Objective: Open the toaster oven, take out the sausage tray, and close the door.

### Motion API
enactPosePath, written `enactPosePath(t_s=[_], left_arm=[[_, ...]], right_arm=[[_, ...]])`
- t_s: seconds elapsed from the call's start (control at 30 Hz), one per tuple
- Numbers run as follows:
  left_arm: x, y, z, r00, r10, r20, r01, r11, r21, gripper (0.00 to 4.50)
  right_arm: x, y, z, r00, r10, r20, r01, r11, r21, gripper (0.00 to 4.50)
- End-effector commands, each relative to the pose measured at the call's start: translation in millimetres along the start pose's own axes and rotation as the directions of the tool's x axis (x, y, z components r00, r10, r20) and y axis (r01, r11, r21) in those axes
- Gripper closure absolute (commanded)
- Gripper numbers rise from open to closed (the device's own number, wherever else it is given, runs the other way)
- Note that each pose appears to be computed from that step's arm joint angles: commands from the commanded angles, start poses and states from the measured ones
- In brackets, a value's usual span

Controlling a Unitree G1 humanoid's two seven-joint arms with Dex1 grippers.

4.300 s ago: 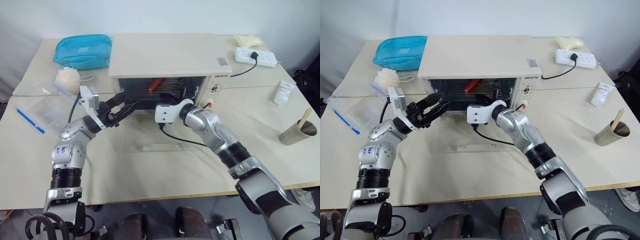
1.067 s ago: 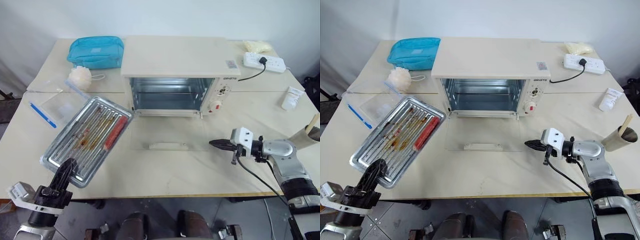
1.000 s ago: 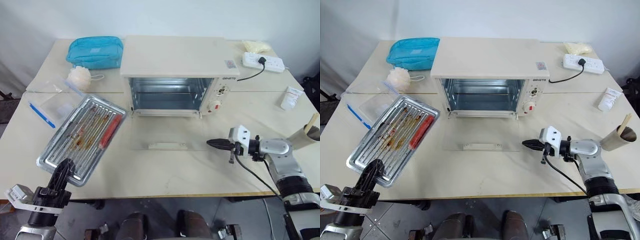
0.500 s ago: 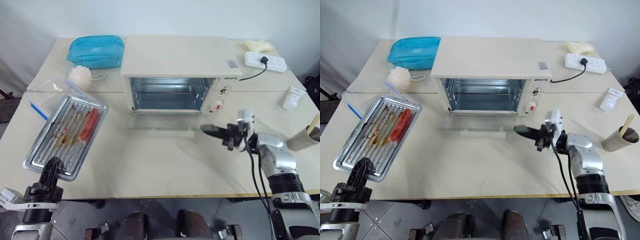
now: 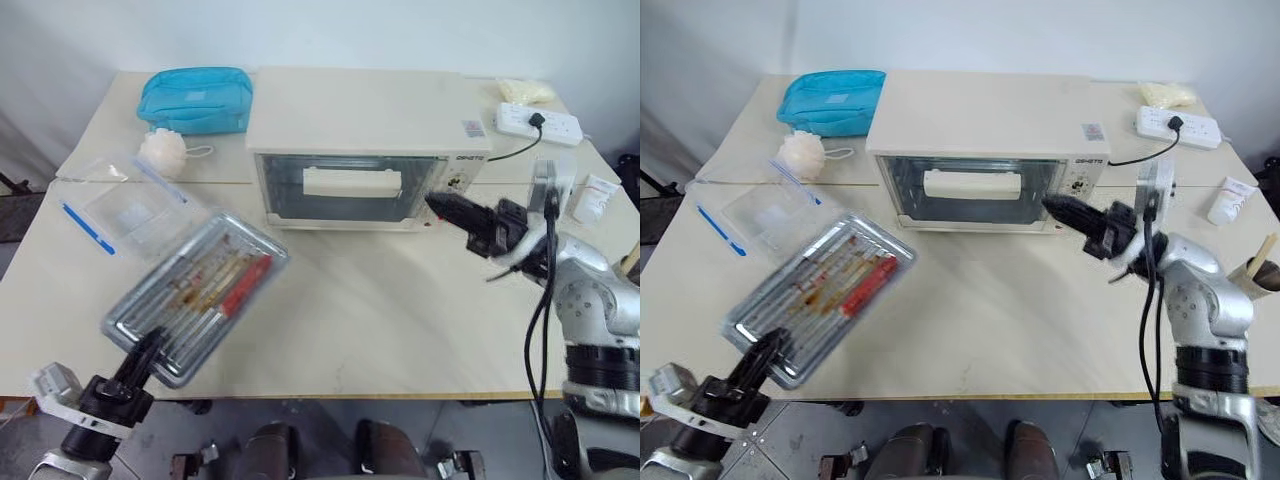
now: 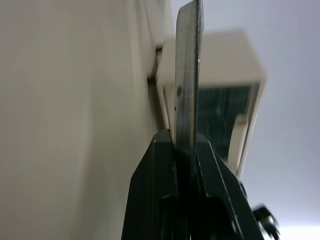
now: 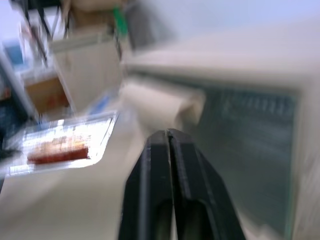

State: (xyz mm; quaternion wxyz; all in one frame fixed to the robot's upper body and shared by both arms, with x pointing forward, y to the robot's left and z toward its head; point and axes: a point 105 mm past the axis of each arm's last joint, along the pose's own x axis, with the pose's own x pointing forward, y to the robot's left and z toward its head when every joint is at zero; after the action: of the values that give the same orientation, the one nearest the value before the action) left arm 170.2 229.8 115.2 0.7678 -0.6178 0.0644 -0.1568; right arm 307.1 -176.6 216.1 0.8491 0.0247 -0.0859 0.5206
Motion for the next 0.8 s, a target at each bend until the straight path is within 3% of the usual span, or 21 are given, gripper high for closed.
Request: enactPosePath(t_s=[0.03, 0.17, 0.33, 0.5, 0.8], left_arm=[[11, -8, -10, 0.991, -0.077, -0.113, 0.075, 0.997, -0.024, 4.50], [28, -4, -20, 0.958, -0.089, -0.273, 0.081, 0.996, -0.041, 4.50], [61, -2, -34, 0.880, -0.096, -0.466, 0.081, 0.995, -0.051, 4.50], [95, 0, -51, 0.769, -0.061, -0.636, 0.056, 0.998, -0.028, 4.50], [142, 3, -78, 0.651, -0.010, -0.759, 0.081, 0.995, 0.056, 4.50]], right_arm=[[-19, 25, -5, 0.991, 0.062, -0.117, -0.081, 0.983, -0.162, 3.29], [-38, 38, -20, 0.977, 0.046, -0.209, -0.100, 0.962, -0.255, 1.90], [-66, 47, -21, 0.982, -0.014, -0.188, -0.032, 0.970, -0.239, 0.14], [-91, 57, -30, 0.967, -0.077, -0.244, 0.036, 0.985, -0.169, 0.03], [-100, 72, -38, 0.954, -0.156, -0.257, 0.113, 0.979, -0.172, 0.03]])
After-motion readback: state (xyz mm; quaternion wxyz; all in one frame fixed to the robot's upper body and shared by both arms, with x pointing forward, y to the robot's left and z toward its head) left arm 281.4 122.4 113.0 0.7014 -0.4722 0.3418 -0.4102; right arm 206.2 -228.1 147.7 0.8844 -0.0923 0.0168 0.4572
